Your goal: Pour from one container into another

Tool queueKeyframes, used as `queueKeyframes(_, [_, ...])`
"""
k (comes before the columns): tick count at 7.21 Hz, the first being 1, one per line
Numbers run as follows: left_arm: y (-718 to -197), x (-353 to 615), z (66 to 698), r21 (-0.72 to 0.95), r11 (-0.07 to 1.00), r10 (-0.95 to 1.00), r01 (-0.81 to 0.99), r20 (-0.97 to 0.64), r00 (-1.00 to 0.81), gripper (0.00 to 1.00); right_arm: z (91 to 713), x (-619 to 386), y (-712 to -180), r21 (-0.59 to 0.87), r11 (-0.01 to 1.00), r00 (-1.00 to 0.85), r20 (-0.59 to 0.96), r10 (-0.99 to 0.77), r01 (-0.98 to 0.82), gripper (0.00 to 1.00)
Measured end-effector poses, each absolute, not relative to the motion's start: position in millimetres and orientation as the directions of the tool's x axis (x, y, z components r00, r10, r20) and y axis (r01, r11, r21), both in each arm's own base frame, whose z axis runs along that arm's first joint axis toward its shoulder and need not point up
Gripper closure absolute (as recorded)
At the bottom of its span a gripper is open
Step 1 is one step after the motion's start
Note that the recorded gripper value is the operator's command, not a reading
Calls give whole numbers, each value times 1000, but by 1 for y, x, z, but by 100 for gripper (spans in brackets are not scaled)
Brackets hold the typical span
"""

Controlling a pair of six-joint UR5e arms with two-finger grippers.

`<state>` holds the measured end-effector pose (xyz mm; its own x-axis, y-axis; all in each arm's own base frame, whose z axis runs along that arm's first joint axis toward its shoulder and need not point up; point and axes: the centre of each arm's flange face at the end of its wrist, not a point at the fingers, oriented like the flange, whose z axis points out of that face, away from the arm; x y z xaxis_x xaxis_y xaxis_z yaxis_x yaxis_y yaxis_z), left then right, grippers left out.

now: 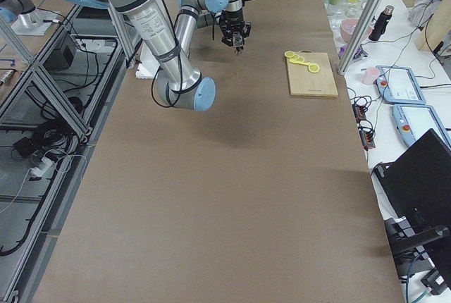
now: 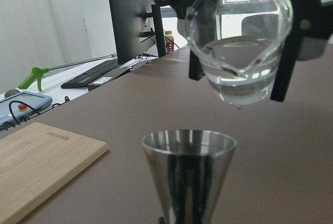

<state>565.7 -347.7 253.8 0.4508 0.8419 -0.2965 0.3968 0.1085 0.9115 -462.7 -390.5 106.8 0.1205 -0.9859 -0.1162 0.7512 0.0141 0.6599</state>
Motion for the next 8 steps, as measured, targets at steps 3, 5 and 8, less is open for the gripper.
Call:
queueKeyframes(3, [-348,566,254,911,109,842,397,-296,450,100,105,-465,-390,640,15,116,-116,-986,768,100])
queueKeyframes(5, [-348,566,254,911,108,843,397,-296,450,100,101,-471,-392,630,18,113,-111,-987,776,100])
queueKeyframes(8, [-348,566,253,911,108,843,397,-296,449,100,95,-484,-399,614,20,111,-111,-988,789,100])
